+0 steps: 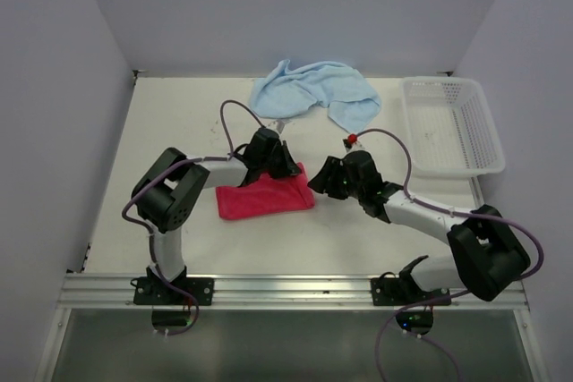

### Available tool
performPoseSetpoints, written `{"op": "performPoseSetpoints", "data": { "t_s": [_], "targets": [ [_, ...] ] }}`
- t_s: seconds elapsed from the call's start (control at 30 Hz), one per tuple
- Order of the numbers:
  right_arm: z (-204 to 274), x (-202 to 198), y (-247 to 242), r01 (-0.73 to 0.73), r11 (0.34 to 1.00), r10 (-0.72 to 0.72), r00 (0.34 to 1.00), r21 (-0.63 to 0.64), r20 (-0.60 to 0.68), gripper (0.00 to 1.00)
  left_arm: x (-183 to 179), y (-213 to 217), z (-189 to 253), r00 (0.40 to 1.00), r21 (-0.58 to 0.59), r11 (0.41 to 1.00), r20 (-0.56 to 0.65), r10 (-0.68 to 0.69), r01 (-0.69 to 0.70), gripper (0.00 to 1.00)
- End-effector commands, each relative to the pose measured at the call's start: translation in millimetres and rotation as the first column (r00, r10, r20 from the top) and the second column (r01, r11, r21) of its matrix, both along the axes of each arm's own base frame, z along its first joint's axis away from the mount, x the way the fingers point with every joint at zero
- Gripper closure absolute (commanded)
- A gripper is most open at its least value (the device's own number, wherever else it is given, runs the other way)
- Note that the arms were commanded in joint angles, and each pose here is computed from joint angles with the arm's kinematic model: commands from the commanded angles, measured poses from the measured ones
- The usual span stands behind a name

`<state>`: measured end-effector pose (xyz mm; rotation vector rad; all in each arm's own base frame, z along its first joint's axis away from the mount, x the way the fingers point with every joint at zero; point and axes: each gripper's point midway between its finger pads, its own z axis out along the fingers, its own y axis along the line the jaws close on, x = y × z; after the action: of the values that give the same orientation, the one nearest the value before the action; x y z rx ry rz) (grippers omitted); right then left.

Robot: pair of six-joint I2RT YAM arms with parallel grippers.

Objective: Roll the towels
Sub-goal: Roll the towel

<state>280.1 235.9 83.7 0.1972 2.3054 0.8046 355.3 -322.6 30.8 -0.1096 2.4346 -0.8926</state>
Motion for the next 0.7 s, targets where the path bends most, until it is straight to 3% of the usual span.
{"op": "performPoseSetpoints", "data": {
  "t_s": [0.0,0.23,0.67],
  "targets": [
    [2,0,17,-0.016,0.990,0.022,0.999,0.138,-0.041,0.50,7,-10,39,0.997,-0.149,0.989,0.082,-0.009,0.021,1.00],
    [-31,3,7,0.056,0.981,-0.031,0.990,0.184,-0.138,0.53,8,1,40,0.996,-0.151,0.988,0.085,-0.001,0.014,1.00],
    [-31,-2,20,0.043,0.954,0.001,0.989,0.298,-0.145,0.54,9,12,30,0.996,-0.104,0.995,0.086,0.013,-0.004,1.00]
  ]
}}
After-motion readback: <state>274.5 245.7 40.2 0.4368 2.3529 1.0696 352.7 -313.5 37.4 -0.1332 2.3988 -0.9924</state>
